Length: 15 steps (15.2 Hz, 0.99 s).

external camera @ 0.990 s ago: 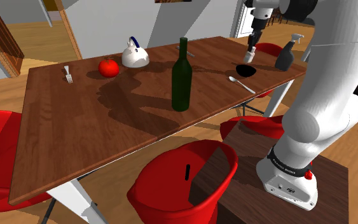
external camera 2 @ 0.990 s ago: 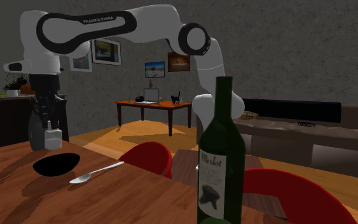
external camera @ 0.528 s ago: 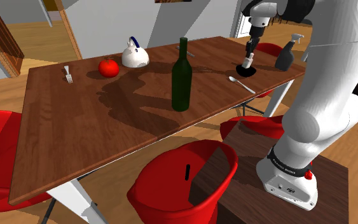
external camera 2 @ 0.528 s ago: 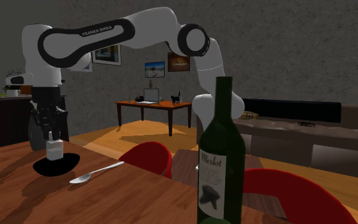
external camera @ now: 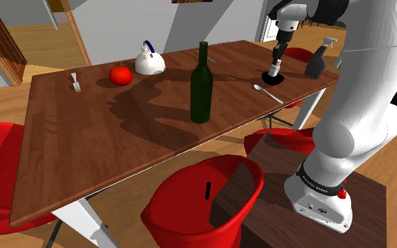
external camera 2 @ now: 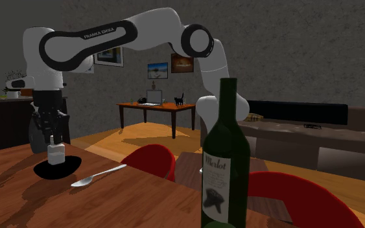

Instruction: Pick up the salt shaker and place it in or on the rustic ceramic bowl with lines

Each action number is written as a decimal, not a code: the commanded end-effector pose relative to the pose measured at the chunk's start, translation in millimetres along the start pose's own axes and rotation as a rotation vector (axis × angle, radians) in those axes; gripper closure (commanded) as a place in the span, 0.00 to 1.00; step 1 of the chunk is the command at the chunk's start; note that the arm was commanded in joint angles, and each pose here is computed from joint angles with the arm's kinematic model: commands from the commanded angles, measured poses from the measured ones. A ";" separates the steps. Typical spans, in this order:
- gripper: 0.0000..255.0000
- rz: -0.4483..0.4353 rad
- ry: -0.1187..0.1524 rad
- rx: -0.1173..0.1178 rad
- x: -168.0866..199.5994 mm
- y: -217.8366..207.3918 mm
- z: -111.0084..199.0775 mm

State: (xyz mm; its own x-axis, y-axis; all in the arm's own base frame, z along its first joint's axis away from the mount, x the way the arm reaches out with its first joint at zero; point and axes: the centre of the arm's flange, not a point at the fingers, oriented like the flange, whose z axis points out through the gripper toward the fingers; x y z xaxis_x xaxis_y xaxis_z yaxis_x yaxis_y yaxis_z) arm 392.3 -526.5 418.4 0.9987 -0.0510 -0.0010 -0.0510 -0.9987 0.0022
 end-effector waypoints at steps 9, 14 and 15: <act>0.00 0.000 0.000 0.000 0.0 0.0 -39.6; 0.00 0.000 0.000 0.000 0.0 0.0 -50.0; 0.00 0.000 0.000 0.000 0.0 0.0 -50.0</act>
State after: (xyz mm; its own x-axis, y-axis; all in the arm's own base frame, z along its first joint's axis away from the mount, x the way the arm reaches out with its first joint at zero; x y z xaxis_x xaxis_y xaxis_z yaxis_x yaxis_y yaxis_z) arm 392.4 -526.4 468.1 0.9987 -0.0510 -0.0008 -0.0510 -0.9987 0.0024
